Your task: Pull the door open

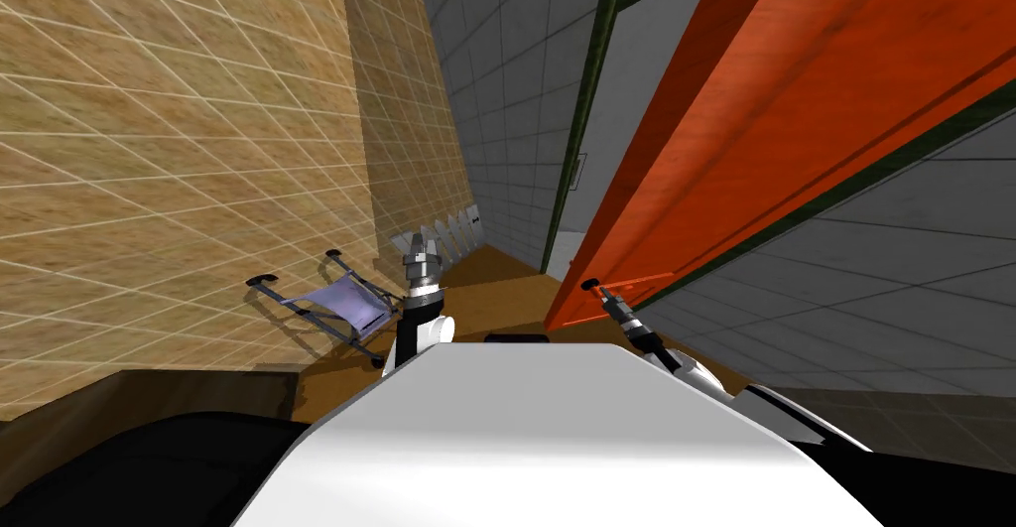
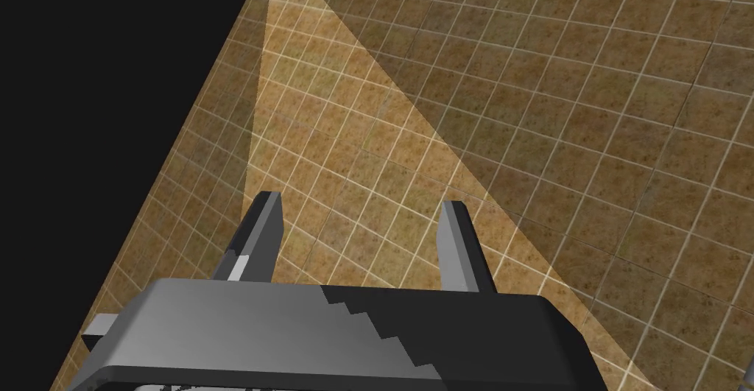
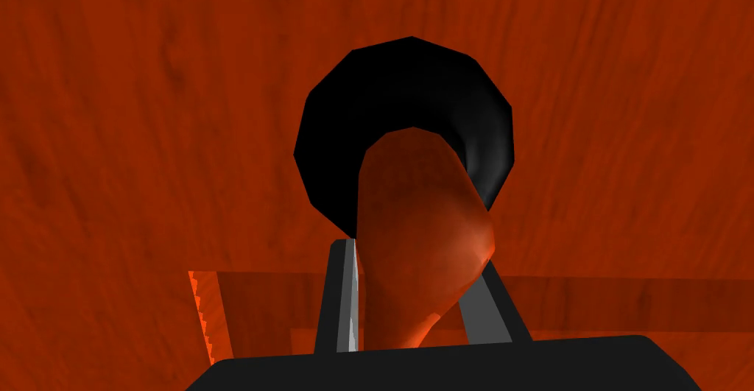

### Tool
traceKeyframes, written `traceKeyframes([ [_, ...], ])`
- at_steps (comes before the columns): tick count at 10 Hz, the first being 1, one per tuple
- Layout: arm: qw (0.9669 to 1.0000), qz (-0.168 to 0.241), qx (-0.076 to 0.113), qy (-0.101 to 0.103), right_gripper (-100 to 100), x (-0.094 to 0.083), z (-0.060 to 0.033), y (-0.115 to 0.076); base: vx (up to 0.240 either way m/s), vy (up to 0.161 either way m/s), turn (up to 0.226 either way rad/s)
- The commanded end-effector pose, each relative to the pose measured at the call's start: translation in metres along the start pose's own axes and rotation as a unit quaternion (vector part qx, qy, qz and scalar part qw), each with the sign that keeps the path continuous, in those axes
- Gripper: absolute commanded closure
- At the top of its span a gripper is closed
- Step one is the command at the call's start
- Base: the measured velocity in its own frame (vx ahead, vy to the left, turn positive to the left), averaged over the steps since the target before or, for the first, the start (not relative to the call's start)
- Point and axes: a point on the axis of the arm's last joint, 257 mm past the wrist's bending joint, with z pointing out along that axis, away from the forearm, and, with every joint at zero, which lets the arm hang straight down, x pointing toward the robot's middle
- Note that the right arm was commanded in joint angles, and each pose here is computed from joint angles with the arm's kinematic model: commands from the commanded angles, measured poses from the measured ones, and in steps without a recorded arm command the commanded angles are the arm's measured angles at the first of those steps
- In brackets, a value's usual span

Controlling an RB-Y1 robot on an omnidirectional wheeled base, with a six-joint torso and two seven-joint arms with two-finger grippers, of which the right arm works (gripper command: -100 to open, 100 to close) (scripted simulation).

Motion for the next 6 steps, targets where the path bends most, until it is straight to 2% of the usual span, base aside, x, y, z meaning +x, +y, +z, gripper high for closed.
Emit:
traceKeyframes([
  [1,1.0000,0.000,0.000,0.000,100,0.000,0.0000,0.000,-0.070,-0.048,0.031],
  [2,1.0000,0.001,0.001,0.001,100,0.001,-0.0046,-0.001,-0.114,-0.061,0.226],
  [6,1.0000,0.000,0.000,0.002,100,-0.003,-0.0134,-0.001,-0.191,-0.105,0.172],
])
